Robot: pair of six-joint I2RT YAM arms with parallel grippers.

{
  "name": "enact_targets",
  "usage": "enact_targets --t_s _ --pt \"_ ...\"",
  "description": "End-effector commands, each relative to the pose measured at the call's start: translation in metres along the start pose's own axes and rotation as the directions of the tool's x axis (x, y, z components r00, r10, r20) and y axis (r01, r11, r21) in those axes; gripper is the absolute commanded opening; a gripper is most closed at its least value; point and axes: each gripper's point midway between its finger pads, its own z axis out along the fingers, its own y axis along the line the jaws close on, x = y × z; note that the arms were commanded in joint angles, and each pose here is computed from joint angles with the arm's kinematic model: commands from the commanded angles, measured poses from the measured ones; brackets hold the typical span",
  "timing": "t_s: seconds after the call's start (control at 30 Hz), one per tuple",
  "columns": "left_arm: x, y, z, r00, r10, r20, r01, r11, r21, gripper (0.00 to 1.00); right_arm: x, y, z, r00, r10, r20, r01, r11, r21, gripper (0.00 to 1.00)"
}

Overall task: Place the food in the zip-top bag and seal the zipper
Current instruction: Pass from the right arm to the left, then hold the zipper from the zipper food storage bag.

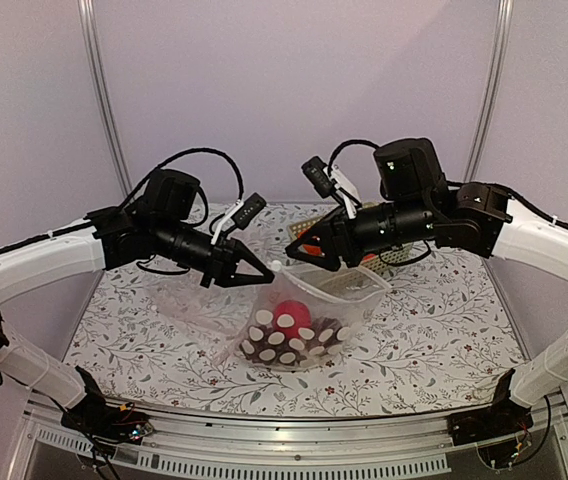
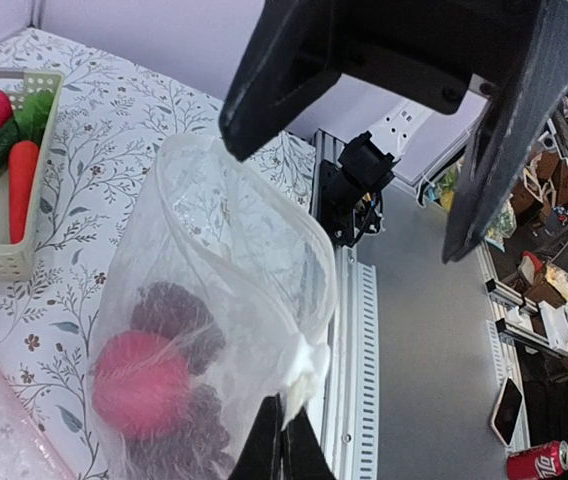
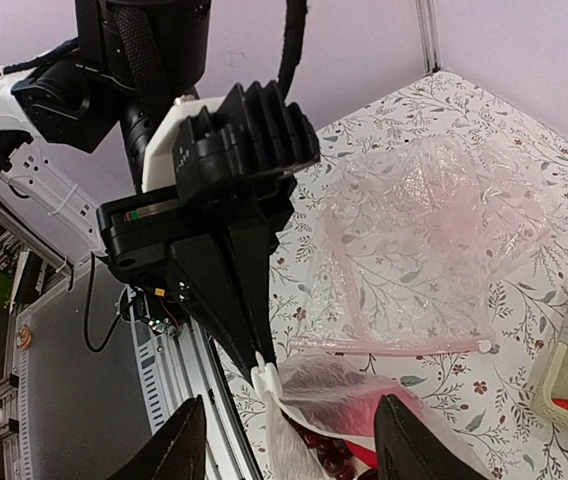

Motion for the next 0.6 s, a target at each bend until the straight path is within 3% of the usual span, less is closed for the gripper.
enact_targets --t_s 0.0,0.3,0.57 --pt "-0.001 -0.001 -0.002 0.999 0.035 0.003 -0.035 0.999 0.026 0.00 0.001 0.003 0.015 0.999 -0.032 -0.035 0.031 0.999 -0.033 0.56" --pt "0.002 0.000 -0.003 0.999 0.042 0.009 -0.043 0.999 0.023 0.00 0.010 0.011 0.032 0.995 -0.054 -0.083 0.044 0.992 -0.116 0.51" --pt "0.002 0.002 -0.004 0.999 0.039 0.011 -0.039 0.999 0.017 0.00 0.016 0.012 0.042 0.993 -0.043 -0.114 0.026 0.989 -0.147 0.36"
